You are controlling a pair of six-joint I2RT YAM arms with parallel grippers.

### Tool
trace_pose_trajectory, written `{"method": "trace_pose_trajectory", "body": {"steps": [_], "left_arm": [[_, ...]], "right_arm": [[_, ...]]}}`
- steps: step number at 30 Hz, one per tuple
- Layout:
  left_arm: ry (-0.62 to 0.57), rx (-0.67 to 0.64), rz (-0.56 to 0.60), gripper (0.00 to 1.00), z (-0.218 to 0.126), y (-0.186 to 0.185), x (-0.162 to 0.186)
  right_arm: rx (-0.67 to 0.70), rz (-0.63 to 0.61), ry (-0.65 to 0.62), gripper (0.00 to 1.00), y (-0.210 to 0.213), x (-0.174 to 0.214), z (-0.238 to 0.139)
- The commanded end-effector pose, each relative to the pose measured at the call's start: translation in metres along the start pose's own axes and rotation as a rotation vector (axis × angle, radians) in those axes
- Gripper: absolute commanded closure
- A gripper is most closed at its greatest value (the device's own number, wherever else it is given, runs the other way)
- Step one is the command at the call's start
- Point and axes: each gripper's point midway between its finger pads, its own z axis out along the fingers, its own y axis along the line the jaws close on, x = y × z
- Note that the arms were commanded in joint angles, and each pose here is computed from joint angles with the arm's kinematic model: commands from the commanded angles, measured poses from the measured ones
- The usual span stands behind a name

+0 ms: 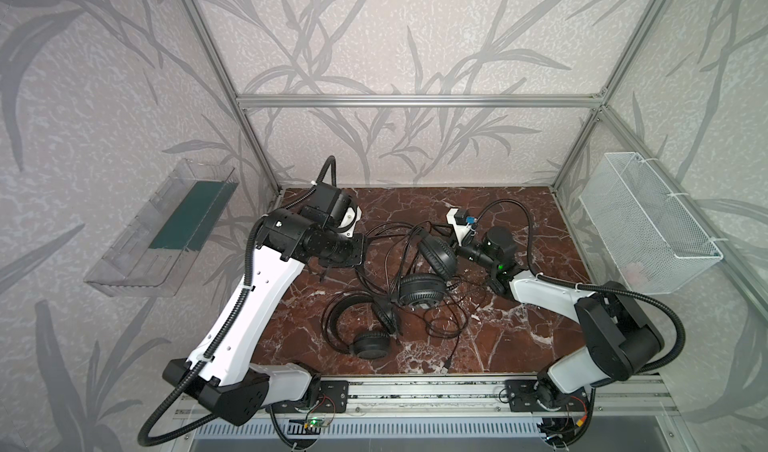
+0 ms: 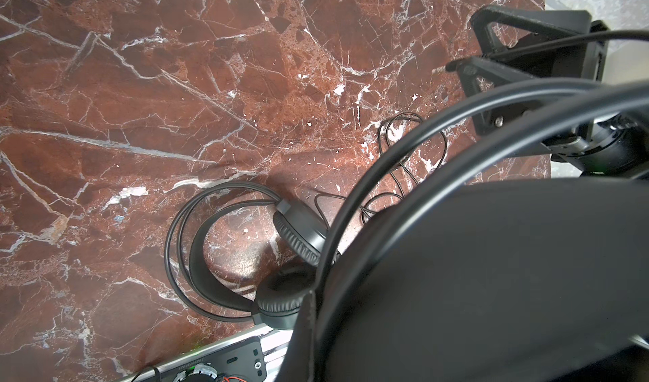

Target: Wrap the headphones

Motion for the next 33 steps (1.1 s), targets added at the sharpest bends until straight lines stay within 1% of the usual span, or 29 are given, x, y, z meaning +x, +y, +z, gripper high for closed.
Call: {"method": "trace_pose_trajectory", "body": {"steps": [1,3,6,11,16,20,25,28,31,33], "left_arm": [[-0.071,0.062,0.005,1.0,-0.019,-0.013,-0.009],[-0.084,0.049,0.0,1.0,-0.02,-0.01,-0.012],[-0.106,0.057,-0.008,1.0,-0.022,-0.012,-0.017],[-0.136,0.083,-0.014,1.0,-0.028,-0.017,-0.024],[-0.155,0.097,-0.017,1.0,-0.032,-0.02,-0.027],[-0.159,0.09,-0.029,1.0,-0.03,-0.018,-0.03],[-0.167,0.076,-0.063,1.0,-0.026,-0.011,-0.034],[-0.171,0.064,-0.089,1.0,-0.023,-0.005,-0.037],[-0.173,0.065,-0.111,1.0,-0.02,-0.002,-0.038],[-0.173,0.061,-0.12,1.0,-0.017,0.0,-0.039]], "right_arm": [[-0.012,0.005,-0.036,0.75,0.001,-0.008,0.002],[-0.015,0.024,-0.023,0.83,0.003,-0.002,0.0],[-0.019,0.067,-0.004,0.89,0.007,0.009,-0.003],[-0.012,0.085,0.044,0.94,0.018,0.027,0.0],[-0.002,0.14,0.074,0.97,0.021,0.036,0.003],[-0.022,0.149,0.056,0.96,0.033,0.031,0.001],[-0.054,0.111,0.061,0.9,0.059,0.021,0.0],[-0.051,0.125,0.047,0.87,0.064,0.013,-0.004],[-0.062,0.149,0.028,0.81,0.07,0.005,-0.008],[-0.059,0.147,0.02,0.8,0.073,0.001,-0.01]]}}
